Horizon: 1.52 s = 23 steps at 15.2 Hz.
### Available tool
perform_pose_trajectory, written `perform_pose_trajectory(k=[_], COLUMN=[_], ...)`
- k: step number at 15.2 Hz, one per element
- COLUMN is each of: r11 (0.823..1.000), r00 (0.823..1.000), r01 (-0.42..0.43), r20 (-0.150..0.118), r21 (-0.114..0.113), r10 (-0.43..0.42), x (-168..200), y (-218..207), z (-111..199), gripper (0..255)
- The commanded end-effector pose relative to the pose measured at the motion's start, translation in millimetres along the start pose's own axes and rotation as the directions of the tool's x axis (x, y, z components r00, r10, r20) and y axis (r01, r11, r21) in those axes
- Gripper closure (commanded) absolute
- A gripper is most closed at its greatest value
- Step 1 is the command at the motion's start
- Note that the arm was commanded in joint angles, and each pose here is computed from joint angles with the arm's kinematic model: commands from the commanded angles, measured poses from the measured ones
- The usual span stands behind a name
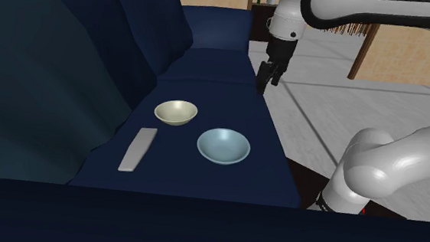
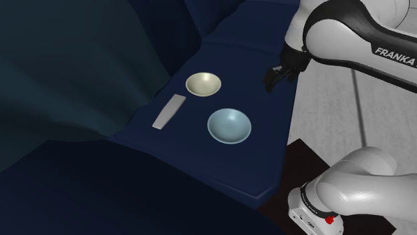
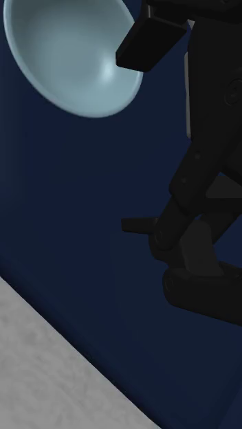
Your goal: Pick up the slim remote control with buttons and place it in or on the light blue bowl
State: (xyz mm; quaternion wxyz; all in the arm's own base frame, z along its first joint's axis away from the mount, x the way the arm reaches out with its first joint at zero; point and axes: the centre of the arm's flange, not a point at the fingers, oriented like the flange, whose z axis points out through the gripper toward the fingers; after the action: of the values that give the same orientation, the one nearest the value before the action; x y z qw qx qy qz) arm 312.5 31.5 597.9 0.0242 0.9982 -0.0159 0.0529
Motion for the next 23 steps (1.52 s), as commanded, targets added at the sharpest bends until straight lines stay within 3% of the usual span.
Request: perform_pose_trajectory(k=[1, 6, 12, 17, 23], r11=[1.0, 0.992, 0.962, 0.92, 0.851], r00=[1.0, 0.992, 0.961, 0.919, 0.849], r01=[0.0, -0.125, -0.272, -0.389, -0.522], r20=[0.0, 0.018, 0.038, 0.053, 0.069], r21=[0.0, -0.009, -0.022, -0.035, -0.054], r10=[0.0, 0.125, 0.272, 0.391, 0.524], x=[0, 18, 49, 82, 129], y=[0, -61, -131, -185, -243], z=[0, 22, 50, 74, 105], gripper=[0, 0, 0, 0, 0])
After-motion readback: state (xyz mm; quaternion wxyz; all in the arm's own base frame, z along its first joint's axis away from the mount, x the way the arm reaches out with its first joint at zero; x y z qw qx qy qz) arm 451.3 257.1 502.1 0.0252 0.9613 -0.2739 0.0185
